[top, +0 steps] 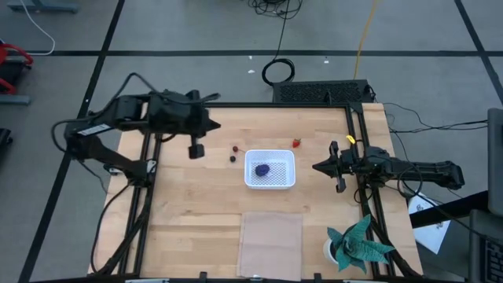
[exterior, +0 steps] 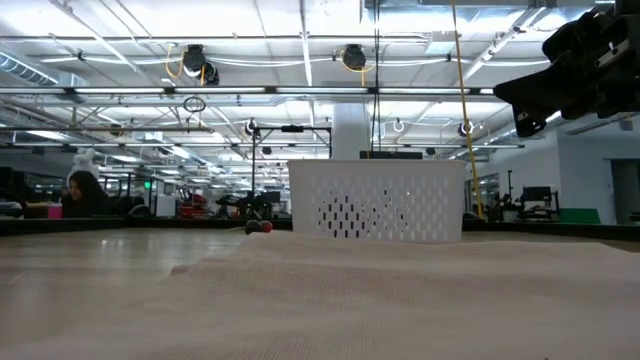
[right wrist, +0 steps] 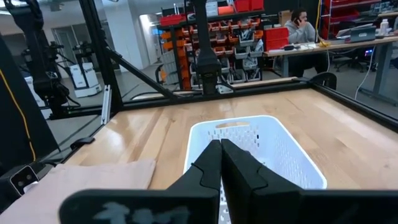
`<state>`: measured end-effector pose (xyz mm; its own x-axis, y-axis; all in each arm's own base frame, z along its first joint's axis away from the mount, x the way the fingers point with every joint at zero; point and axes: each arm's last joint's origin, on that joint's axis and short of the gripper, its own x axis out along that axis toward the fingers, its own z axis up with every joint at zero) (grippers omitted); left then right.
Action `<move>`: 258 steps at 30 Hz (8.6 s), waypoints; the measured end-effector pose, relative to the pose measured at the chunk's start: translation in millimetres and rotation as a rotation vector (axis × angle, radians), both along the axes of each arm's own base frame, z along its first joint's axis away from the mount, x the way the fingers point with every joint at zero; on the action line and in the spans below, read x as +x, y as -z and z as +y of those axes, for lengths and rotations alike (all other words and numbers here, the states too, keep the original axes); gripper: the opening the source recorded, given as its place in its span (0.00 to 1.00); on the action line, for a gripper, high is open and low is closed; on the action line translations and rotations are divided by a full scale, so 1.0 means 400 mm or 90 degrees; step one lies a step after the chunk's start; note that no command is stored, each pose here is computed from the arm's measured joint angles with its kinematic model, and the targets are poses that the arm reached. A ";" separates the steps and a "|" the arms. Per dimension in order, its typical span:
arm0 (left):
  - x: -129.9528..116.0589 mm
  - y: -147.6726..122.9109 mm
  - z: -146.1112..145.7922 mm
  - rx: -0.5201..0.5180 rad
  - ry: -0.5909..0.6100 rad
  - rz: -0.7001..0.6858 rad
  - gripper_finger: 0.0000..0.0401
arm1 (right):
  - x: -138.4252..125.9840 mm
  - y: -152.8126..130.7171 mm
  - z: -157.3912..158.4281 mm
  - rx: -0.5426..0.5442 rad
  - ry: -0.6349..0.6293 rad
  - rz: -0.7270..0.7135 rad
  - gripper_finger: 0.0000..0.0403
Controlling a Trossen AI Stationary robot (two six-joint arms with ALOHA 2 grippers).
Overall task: Pick and placing Produce into tupperware
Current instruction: Put the red strawberry into the white basket
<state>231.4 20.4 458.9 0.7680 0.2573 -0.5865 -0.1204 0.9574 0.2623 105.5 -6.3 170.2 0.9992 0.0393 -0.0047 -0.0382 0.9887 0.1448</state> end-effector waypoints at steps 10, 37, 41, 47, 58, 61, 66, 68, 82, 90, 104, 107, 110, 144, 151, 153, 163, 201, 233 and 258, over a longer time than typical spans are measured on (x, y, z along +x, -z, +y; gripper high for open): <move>-0.130 0.107 -0.011 -0.081 0.039 -0.186 0.00 | 0.000 -0.002 0.000 0.000 0.000 -0.004 0.00; -0.242 0.435 -0.036 -0.099 0.078 -0.381 0.00 | 0.000 -0.001 0.000 0.003 0.000 -0.003 0.00; -0.280 0.446 -0.038 -0.100 0.088 -0.404 0.00 | 0.000 -0.001 0.000 0.003 0.000 -0.003 0.00; -0.288 0.513 -0.044 -0.095 0.140 -0.368 0.00 | 0.000 -0.001 0.000 0.000 0.000 -0.003 0.00; -0.304 0.585 -0.047 -0.077 0.182 -0.371 0.00 | 0.000 -0.001 0.000 -0.003 0.000 -0.003 0.00; -0.305 0.596 -0.047 -0.075 0.182 -0.365 0.00 | 0.000 -0.001 0.000 -0.004 0.000 -0.001 0.00; -0.304 0.608 -0.047 -0.077 0.181 -0.352 0.00 | 0.000 0.001 0.000 -0.010 0.000 0.004 0.00; -0.303 0.610 -0.047 -0.075 0.181 -0.349 0.00 | 0.001 0.002 0.000 -0.007 0.000 0.005 0.00; -0.303 0.615 -0.045 -0.051 0.165 -0.334 0.04 | 0.019 0.011 -0.010 -0.034 0.059 0.036 0.00; -0.303 0.610 -0.041 -0.028 0.145 -0.346 0.01 | 0.034 0.018 -0.033 -0.056 0.169 0.064 0.00; -0.303 0.610 -0.041 -0.012 0.144 -0.345 0.06 | 0.059 -0.025 -0.057 -0.063 0.192 0.075 0.00; -0.303 0.609 -0.041 -0.012 0.145 -0.346 0.06 | 0.073 -0.061 -0.068 -0.062 0.200 0.078 0.00; -0.303 0.607 -0.041 -0.010 0.145 -0.353 0.06 | 0.087 -0.094 -0.085 -0.061 0.219 0.112 0.00; -0.302 0.595 -0.041 -0.022 0.140 -0.385 0.06 | 0.224 -0.257 -0.306 0.064 0.151 0.322 0.00; -0.302 0.595 -0.041 -0.022 0.140 -0.387 0.06 | 0.236 -0.294 -0.343 0.070 0.120 0.407 0.00; -0.302 0.595 -0.041 -0.022 0.140 -0.387 0.06 | 0.241 -0.295 -0.356 0.064 0.112 0.437 0.00; -0.302 0.594 -0.041 -0.022 0.140 -0.388 0.06 | 0.258 -0.240 -0.415 0.116 0.078 0.586 0.00; -0.302 0.591 -0.040 -0.011 0.135 -0.394 0.06 | 0.346 -0.172 -0.447 0.031 -0.027 0.842 0.00; -0.302 0.592 -0.039 -0.001 0.129 -0.391 0.06 | 0.372 -0.172 -0.463 -0.021 -0.032 0.804 0.36; -0.302 0.596 -0.039 -0.015 0.124 -0.383 0.06 | 0.356 -0.065 -0.450 -0.083 -0.031 0.831 0.69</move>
<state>110.5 4.9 220.7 0.9966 0.0716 -0.0414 -0.0630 0.9815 0.1808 247.8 -186.4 196.1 0.2543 0.0006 -0.9671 0.0202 0.9998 0.0060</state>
